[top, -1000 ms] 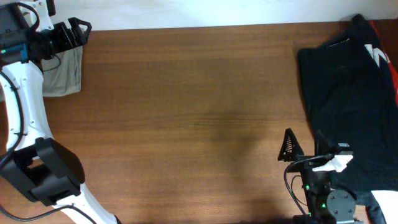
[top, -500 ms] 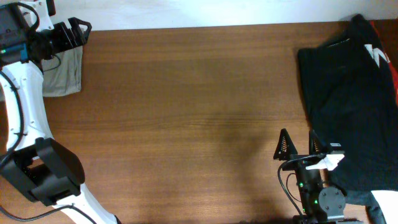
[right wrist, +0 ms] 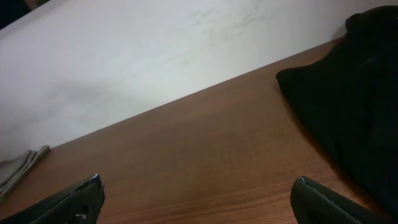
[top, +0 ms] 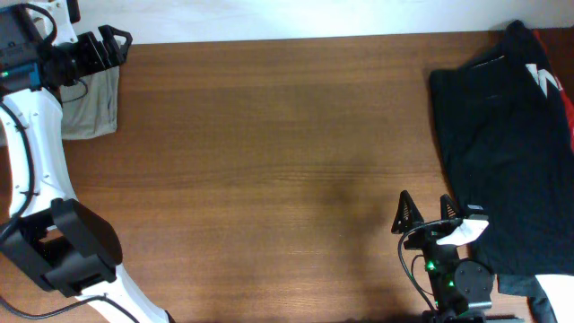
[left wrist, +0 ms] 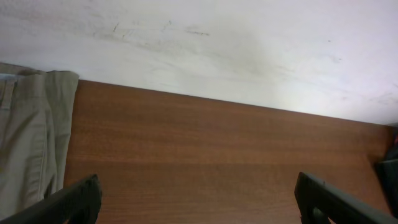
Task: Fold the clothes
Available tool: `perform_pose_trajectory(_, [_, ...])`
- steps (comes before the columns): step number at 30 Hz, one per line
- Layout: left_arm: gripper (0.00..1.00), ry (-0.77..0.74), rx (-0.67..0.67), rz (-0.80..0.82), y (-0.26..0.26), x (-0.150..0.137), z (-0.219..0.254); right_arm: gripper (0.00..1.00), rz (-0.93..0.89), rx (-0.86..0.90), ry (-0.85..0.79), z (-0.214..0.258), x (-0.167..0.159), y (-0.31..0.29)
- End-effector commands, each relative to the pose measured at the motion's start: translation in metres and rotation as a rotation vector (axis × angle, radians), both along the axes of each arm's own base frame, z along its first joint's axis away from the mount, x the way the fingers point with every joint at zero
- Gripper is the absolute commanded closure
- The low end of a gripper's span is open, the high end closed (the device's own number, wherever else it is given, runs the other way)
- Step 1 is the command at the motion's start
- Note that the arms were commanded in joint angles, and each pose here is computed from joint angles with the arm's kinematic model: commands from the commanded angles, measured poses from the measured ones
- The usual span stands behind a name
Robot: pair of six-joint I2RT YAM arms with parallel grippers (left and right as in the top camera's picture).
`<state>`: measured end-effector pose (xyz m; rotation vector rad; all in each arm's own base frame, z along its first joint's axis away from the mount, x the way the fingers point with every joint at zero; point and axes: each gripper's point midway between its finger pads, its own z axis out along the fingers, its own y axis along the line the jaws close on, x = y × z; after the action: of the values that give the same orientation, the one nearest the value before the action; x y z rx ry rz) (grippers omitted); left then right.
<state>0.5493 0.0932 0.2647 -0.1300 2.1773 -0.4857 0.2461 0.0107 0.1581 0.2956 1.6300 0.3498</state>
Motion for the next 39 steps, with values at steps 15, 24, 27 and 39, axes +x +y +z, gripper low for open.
perform_pose_trajectory(15, [0.01, -0.023, 0.004, -0.012, -0.006, -0.009, 0.019, 0.01, -0.006, -0.01, 0.003, -0.002, 0.0, -0.001])
perform_pose_trajectory(24, [0.01, -0.263, 0.071, -0.135, -0.089, -0.078, 0.154, 0.01, -0.006, -0.01, 0.003, -0.002, 0.0, -0.001])
perform_pose_trajectory(27, [0.01, -0.289, 0.067, -0.211, -0.128, -0.101, 0.165, 0.01, -0.006, -0.01, 0.003, -0.002, 0.0, -0.001])
perform_pose_trajectory(39, [0.01, -0.041, 0.154, -0.094, -0.133, -0.265, -0.024, 0.01, -0.006, -0.01, 0.003, -0.002, 0.0, -0.001])
